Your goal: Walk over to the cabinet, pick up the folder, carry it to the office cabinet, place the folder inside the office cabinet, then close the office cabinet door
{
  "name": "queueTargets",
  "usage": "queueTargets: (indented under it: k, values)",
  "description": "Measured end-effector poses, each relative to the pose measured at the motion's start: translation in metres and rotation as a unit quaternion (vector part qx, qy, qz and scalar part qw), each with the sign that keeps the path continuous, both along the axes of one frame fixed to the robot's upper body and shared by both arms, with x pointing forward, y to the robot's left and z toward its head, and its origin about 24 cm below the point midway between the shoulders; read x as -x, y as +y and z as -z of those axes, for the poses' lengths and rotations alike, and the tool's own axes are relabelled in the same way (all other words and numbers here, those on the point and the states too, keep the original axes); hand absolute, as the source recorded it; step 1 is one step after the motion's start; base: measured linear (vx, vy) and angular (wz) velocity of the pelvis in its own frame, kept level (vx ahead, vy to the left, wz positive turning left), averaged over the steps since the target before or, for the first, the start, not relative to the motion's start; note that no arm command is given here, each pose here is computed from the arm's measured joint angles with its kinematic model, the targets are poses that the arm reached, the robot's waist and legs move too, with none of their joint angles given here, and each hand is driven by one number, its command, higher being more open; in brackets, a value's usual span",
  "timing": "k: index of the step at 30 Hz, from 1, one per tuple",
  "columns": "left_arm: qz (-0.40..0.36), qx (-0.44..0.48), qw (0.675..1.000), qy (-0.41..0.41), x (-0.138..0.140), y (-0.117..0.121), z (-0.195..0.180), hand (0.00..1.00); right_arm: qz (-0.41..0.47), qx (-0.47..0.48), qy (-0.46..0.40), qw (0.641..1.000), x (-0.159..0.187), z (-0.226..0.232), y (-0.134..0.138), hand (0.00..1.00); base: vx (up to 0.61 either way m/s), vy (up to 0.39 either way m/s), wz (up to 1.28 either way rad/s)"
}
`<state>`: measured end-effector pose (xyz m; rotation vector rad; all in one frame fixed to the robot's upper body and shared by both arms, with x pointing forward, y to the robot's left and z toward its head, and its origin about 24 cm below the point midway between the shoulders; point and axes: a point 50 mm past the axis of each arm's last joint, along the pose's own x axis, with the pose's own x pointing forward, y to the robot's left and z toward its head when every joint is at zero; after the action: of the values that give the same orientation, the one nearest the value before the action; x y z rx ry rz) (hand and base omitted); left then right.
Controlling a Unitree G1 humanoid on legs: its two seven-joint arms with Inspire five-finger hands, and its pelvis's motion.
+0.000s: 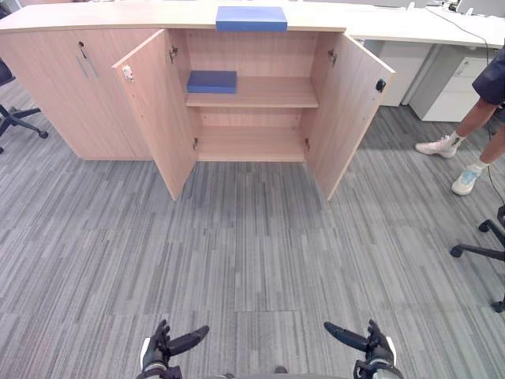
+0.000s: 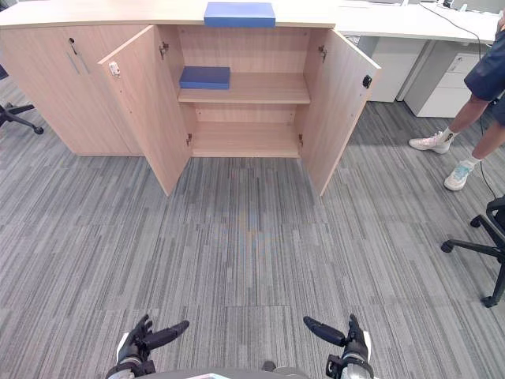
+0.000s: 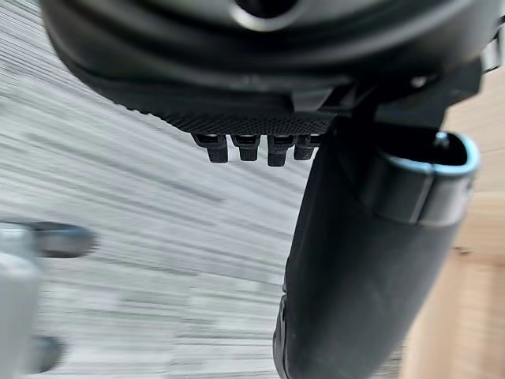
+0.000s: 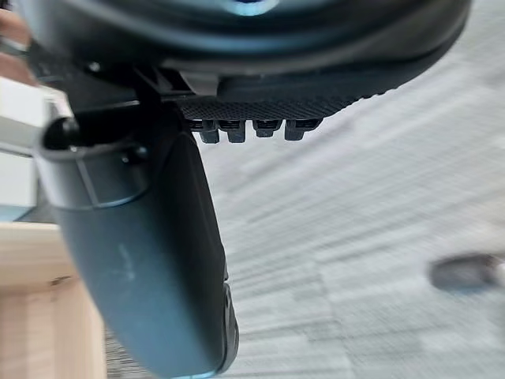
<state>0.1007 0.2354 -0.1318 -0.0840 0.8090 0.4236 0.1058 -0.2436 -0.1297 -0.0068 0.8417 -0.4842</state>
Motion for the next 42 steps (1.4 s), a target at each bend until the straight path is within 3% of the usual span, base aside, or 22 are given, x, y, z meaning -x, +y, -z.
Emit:
queueTargets:
  k: [14,28,31,37,42]
  values:
    - [0.006,-0.014,0.998,-0.056,-0.014,0.005,-0.017,1.0,-0.058,0.034,-0.032,0.997,-0.023,-0.014,-0.003,1.0,0.05,0.002,0.01]
    - [0.022,-0.007,0.996,-0.09,-0.028,-0.009,-0.026,1.0,-0.057,0.035,-0.057,0.996,-0.047,-0.021,-0.002,1.0,0.04,0.013,-0.08]
    - [0.042,-0.026,0.995,-0.085,-0.03,-0.003,-0.028,1.0,-0.071,0.031,-0.043,0.996,-0.04,-0.016,0.004,1.0,0.3,0.03,0.28]
    - [0.054,-0.038,0.991,-0.12,-0.06,0.0,-0.039,1.0,-0.097,0.038,-0.041,0.994,-0.043,-0.017,0.005,1.0,0.5,-0.112,0.47]
    - [0.065,-0.004,0.991,-0.112,-0.063,-0.023,-0.031,1.0,-0.101,0.047,-0.061,0.992,-0.056,-0.026,0.001,1.0,0.65,-0.24,0.27]
